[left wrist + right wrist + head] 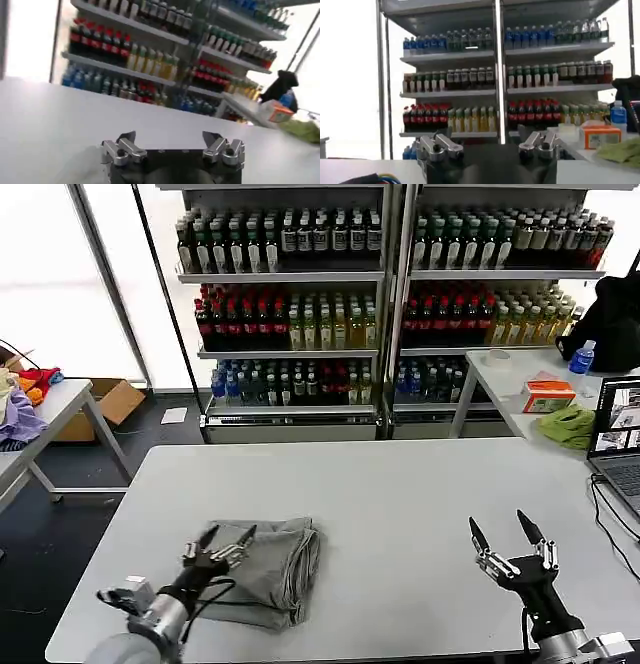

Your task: Fold and organize the clothes.

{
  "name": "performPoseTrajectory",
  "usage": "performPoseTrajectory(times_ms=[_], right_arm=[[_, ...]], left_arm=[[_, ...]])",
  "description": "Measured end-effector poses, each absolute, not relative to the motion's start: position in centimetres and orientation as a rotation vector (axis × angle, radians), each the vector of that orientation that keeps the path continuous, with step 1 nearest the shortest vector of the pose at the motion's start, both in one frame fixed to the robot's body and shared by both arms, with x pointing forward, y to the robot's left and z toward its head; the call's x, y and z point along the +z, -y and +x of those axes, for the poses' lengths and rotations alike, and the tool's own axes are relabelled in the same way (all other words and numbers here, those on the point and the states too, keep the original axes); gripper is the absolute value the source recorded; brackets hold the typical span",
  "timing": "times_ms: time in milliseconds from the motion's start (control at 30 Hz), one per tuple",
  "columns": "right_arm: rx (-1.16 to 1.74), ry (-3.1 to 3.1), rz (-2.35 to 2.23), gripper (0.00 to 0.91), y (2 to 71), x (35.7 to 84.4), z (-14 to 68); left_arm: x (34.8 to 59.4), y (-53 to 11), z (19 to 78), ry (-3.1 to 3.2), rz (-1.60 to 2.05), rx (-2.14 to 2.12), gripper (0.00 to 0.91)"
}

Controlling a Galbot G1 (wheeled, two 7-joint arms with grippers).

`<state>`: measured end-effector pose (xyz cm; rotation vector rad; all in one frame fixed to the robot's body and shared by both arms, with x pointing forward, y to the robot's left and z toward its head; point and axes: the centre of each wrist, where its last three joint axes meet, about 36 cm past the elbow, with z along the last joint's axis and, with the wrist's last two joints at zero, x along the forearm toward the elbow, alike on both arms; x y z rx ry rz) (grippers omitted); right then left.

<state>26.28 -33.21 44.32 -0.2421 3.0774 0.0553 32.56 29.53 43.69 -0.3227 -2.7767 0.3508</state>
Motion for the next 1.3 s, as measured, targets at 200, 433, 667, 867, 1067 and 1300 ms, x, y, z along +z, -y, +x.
performPoseTrajectory(times_ms=[200, 433, 667, 867, 1067, 1300], right_arm=[[0.047, -3.082, -0.249, 0.907, 33.2, 44.0, 26.2], [0.048, -3.08, -0.255, 0.907, 33.1, 44.2, 26.0], [0.058, -3.082, -0.255, 0.907, 32.9, 44.1, 25.9], [0.049, -3.08, -0.262, 0.907, 32.9, 44.5, 25.9], [0.049, -3.08, -0.254, 0.907, 33.0, 44.7, 25.7], [0.057, -3.077, -0.251, 0.907, 32.9, 44.8, 25.7]], left_arm=[[43.1, -33.2, 32.5, 2.766, -0.183, 0.288, 0.907], [41.9, -34.5, 32.5, 2.746, -0.117, 0.275, 0.907], [39.9, -34.1, 32.0, 2.712, -0.085, 0.277, 0.907], [38.3, -32.8, 32.0, 2.693, -0.093, 0.295, 0.756], [37.1, -31.3, 32.1, 2.68, -0.118, 0.311, 0.01], [35.9, -30.1, 32.0, 2.669, -0.154, 0.335, 0.01]])
